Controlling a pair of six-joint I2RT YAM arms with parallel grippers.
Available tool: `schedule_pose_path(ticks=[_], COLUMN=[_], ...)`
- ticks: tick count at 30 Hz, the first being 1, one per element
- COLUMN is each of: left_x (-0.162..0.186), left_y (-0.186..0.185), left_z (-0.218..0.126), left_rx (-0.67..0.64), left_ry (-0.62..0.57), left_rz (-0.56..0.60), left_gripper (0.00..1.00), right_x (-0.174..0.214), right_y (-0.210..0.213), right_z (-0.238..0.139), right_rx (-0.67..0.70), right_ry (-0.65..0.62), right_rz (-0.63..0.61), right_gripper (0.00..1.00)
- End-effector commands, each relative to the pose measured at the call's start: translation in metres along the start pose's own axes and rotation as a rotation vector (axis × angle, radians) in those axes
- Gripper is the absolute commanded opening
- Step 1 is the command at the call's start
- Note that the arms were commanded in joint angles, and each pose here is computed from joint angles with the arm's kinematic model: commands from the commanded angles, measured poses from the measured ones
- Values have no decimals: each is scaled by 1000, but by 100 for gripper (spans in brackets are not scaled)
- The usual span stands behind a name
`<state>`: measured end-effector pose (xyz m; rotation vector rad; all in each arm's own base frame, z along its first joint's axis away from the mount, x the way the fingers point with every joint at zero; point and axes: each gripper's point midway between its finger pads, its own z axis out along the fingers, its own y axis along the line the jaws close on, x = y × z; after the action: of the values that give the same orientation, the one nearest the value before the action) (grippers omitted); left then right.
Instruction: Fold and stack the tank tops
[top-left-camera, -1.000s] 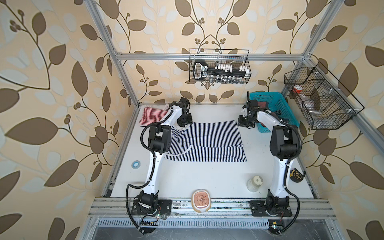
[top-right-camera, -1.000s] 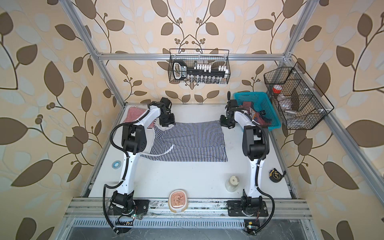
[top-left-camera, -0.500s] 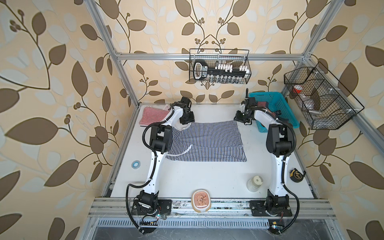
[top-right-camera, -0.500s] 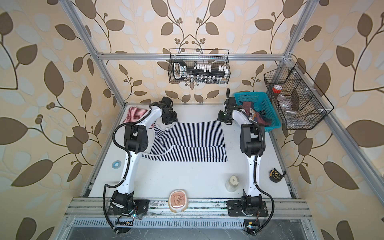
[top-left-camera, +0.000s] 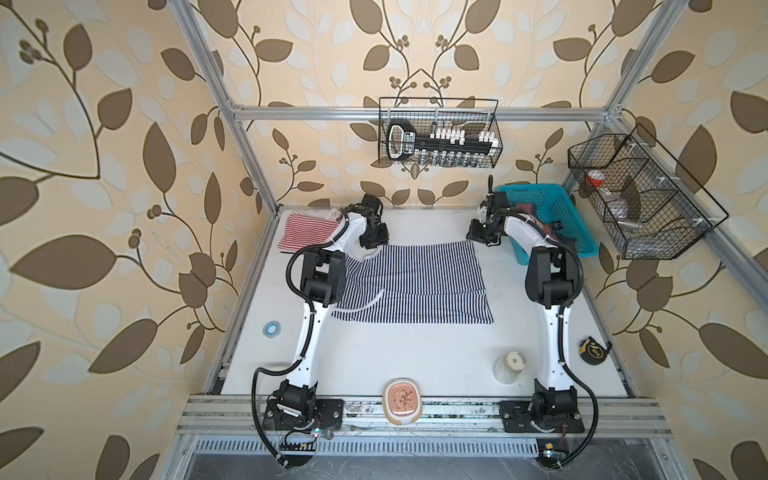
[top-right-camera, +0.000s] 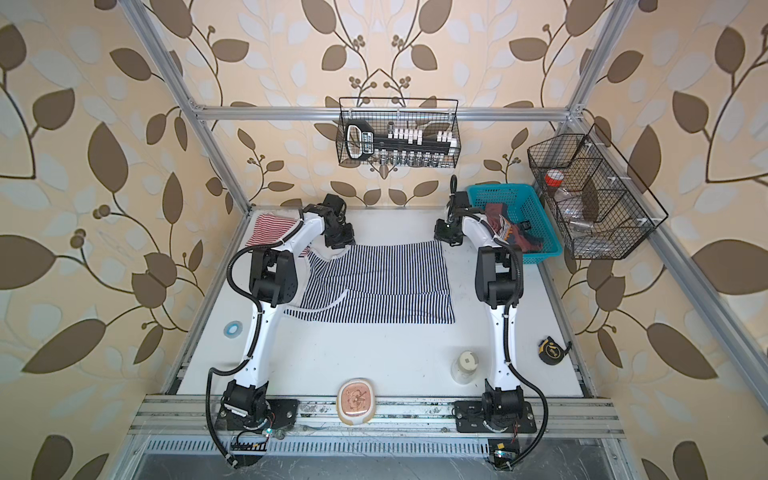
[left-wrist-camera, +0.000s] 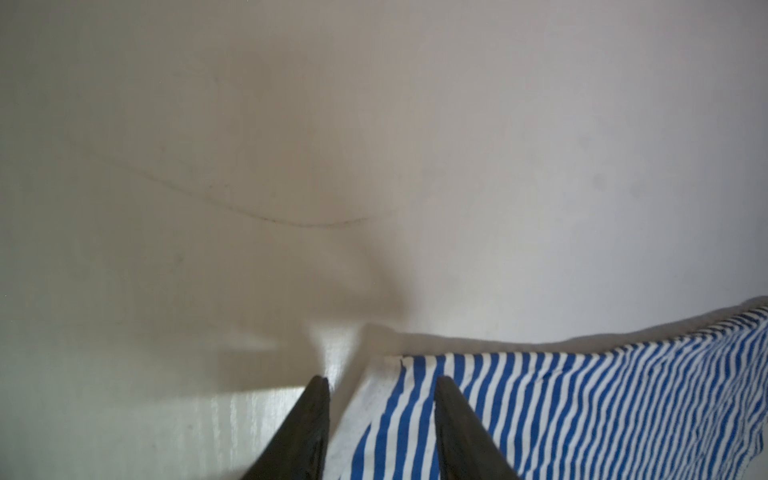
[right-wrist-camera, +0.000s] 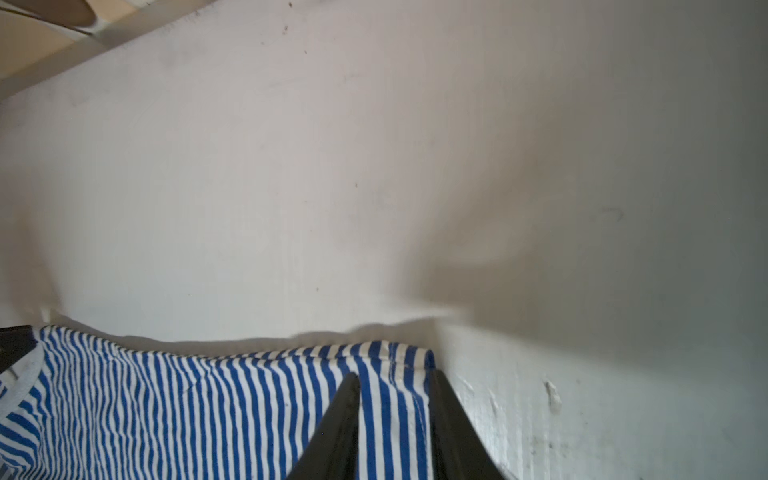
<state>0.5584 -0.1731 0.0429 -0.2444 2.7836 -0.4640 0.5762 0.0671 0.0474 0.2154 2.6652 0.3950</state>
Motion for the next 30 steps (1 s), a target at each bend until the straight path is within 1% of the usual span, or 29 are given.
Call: schedule_pose_path(ticks=[1, 14, 19, 25, 30], left_x=[-4, -3, -5, -4, -5], left_y=[-5, -3, -4, -4, -4], left_z=[-6, -2, -5, -4, -4], left_rx=[20, 17, 15, 16, 18], left_ry=[-2, 2, -7, -3, -3], left_rz=[-9, -13, -10, -10, -10], left_gripper=[41, 35, 34, 31, 29], right_x=[15, 9, 3, 1, 9], right_y=[-9, -8, -3, -4, -7], right_z=[9, 15, 15, 15, 22], right_rx=[41, 33, 0, 10, 20], right_ry=[61, 51, 37, 41, 82], right_rz=[13, 14, 28, 32, 34], right_gripper=[30, 30, 30, 25, 23])
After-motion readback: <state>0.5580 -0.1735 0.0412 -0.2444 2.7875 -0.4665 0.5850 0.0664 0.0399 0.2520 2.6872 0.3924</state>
